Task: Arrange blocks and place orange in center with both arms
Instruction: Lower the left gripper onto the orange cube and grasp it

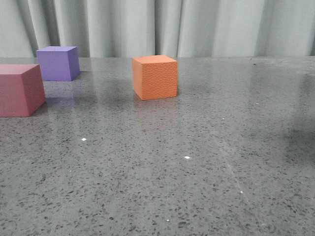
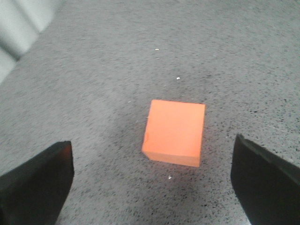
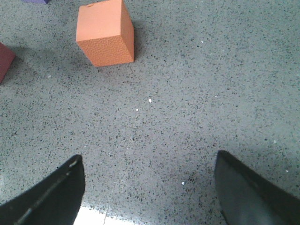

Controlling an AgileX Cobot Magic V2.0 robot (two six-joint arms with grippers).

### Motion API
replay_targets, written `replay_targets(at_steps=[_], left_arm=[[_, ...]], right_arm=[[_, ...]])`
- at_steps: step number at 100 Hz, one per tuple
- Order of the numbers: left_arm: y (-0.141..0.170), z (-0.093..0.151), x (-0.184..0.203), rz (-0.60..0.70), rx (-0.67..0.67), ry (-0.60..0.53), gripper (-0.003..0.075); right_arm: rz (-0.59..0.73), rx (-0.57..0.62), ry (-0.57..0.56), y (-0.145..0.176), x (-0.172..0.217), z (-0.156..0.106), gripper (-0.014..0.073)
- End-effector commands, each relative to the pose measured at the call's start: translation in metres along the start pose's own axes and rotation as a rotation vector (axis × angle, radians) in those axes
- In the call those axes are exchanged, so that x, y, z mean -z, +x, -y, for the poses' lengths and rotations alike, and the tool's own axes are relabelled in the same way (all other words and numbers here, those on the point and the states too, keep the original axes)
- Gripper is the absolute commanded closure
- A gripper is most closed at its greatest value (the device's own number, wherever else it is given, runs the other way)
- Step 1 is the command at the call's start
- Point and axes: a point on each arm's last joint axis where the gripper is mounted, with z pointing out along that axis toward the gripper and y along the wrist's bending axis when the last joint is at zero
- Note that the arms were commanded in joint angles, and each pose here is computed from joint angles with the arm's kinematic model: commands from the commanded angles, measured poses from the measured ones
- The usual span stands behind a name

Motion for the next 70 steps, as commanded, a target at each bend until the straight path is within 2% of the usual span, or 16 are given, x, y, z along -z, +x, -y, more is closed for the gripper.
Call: replay_targets(at_steps=[1, 17, 36, 70], left_arm=[[-0.022, 0.000, 0.011, 0.086, -0.035, 0.023, 0.0080], [-0.025, -0.005, -0.010, 0.052, -0.039, 0.071, 0.0080], [-0.028, 0.007, -0.038, 0.026, -0.110, 0.135, 0.0080], [-0.016, 0.003, -0.075, -0.020, -0.082, 0.159, 0.0080]], right_arm=[[0.103, 0.017, -0.030, -0.012, 0.010, -0.003, 0.0026], [0.103, 0.017, -0.030, -0.012, 0.010, -0.003, 0.0026], [0.102, 0.017, -0.030, -0.012, 0.010, -0.003, 0.0026], [0.089, 0.004, -0.037, -0.011, 0.010, -0.004, 0.0026]])
